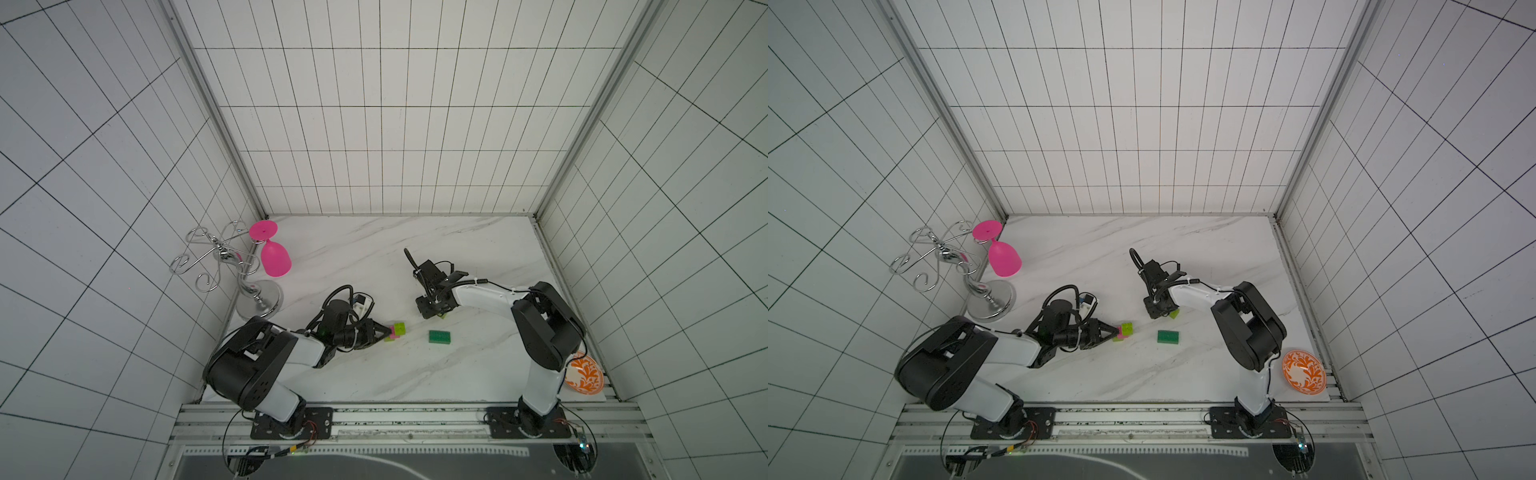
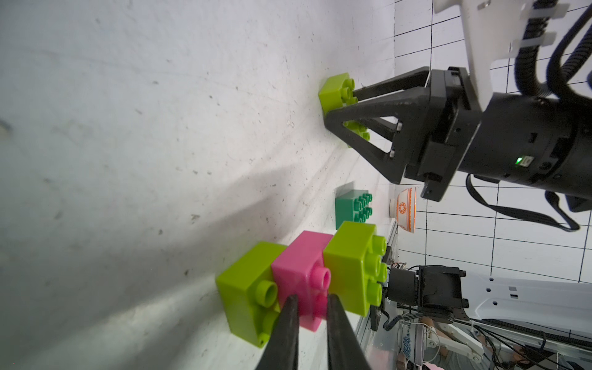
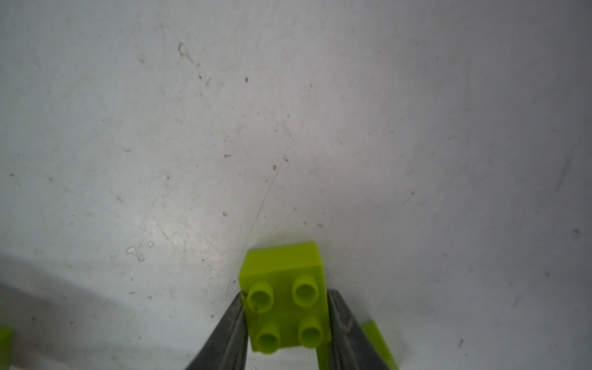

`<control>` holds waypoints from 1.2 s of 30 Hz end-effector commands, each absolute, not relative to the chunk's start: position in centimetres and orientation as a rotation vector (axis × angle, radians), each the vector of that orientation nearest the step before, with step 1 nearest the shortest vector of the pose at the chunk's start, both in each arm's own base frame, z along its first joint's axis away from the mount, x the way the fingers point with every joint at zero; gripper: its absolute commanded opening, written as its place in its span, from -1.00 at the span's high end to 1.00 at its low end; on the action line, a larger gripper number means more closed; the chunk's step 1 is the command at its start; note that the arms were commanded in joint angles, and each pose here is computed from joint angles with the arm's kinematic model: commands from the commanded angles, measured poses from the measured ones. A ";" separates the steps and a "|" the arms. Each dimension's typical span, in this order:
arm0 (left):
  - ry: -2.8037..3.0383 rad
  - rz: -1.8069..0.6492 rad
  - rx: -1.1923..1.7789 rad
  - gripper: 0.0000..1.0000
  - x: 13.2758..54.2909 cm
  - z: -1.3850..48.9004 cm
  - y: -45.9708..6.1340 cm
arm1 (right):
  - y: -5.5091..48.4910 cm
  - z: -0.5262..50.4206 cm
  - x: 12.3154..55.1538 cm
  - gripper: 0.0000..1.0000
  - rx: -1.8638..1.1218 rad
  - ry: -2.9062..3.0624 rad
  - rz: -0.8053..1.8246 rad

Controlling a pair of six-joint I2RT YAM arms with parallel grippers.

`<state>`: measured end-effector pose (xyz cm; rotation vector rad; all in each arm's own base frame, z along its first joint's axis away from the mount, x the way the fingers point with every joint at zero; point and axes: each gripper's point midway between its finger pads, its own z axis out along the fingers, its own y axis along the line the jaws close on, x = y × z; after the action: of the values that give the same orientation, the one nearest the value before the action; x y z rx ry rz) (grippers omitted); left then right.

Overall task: Assemble the letter y with lego
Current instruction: Pick up the lego brick from the center of the board.

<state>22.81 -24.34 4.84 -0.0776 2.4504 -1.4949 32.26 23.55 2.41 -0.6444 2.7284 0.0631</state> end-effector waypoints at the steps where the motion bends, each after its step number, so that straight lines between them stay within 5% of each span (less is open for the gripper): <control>1: 2.598 -1.342 -0.221 0.64 21.8 0.8 -22.2 | 23.4 2.7 32.7 0.18 -0.674 2.723 0.007; 22: 2.606 -1.335 -0.220 0.65 21.8 0.5 -22.1 | 25.0 4.7 34.1 0.04 -0.714 2.665 0.059; 36: 2.605 -1.334 -0.221 0.65 21.8 0.5 -22.0 | 25.3 4.6 34.1 0.34 -0.718 2.672 0.068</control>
<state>22.83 -24.32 4.79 -0.0602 2.4450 -1.5037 32.96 24.01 3.01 -0.7035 2.7058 0.0479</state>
